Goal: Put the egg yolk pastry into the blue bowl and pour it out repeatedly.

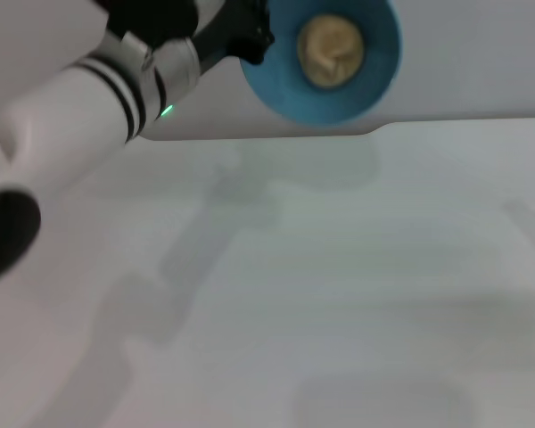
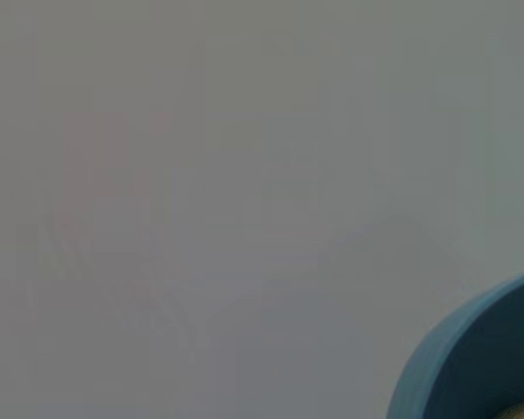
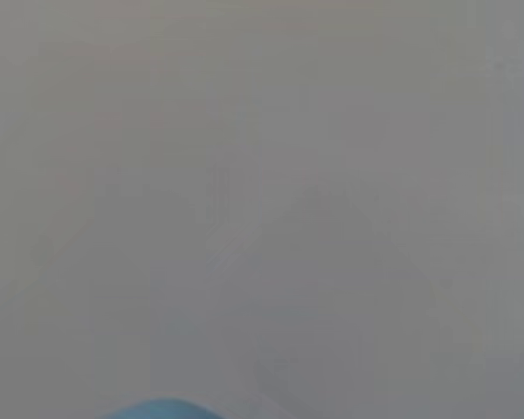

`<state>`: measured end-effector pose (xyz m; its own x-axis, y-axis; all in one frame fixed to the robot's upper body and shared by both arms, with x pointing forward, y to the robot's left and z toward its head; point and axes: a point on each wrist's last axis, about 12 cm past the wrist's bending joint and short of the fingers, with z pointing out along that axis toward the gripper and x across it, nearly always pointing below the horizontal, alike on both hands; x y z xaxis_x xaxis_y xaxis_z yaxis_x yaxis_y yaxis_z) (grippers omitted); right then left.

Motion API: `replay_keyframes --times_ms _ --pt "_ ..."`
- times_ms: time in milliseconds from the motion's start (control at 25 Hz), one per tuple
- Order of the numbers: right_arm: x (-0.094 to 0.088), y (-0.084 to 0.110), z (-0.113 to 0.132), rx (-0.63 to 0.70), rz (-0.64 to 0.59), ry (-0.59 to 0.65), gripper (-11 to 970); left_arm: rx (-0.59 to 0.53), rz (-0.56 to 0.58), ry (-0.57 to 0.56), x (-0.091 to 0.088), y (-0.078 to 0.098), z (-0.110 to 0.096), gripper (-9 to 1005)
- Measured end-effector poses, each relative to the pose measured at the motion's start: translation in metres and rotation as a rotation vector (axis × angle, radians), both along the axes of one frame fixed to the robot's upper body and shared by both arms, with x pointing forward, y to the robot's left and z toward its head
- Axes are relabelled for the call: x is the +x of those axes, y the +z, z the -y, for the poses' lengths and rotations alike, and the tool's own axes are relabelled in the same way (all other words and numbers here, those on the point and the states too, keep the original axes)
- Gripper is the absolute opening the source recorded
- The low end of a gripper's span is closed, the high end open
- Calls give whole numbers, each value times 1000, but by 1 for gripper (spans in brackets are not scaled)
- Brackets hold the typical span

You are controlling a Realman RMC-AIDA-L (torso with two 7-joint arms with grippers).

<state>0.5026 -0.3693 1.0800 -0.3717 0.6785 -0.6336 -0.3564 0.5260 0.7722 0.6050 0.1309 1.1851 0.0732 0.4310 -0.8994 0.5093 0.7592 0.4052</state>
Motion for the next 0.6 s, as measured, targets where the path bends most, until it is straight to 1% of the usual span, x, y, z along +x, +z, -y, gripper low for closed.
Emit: replay_keyframes --times_ms 40,120,200,240,280,360,440,600 --pt "-1 0 1 2 0 -4 326 -13 72 -2 -4 -2 -1 -1" --pt "-1 0 2 5 1 -10 325 -14 181 -10 -12 -9 -2 -1" --pt "-1 0 2 5 1 -13 325 2 332 -24 -24 -19 -1 -1" --pt "-1 0 2 4 1 -14 325 2 332 -24 -24 -19 -1 -1" --pt "0 0 2 4 2 -13 325 25 393 -32 -29 -24 0 -1" --pt "2 1 2 2 3 -13 325 69 464 -48 -36 -32 4 0" --pt "3 1 2 -1 2 -17 325 100 521 -57 -41 -38 7 0" --pt "5 0 3 -5 -7 -27 325 122 611 -42 -47 -45 13 0"
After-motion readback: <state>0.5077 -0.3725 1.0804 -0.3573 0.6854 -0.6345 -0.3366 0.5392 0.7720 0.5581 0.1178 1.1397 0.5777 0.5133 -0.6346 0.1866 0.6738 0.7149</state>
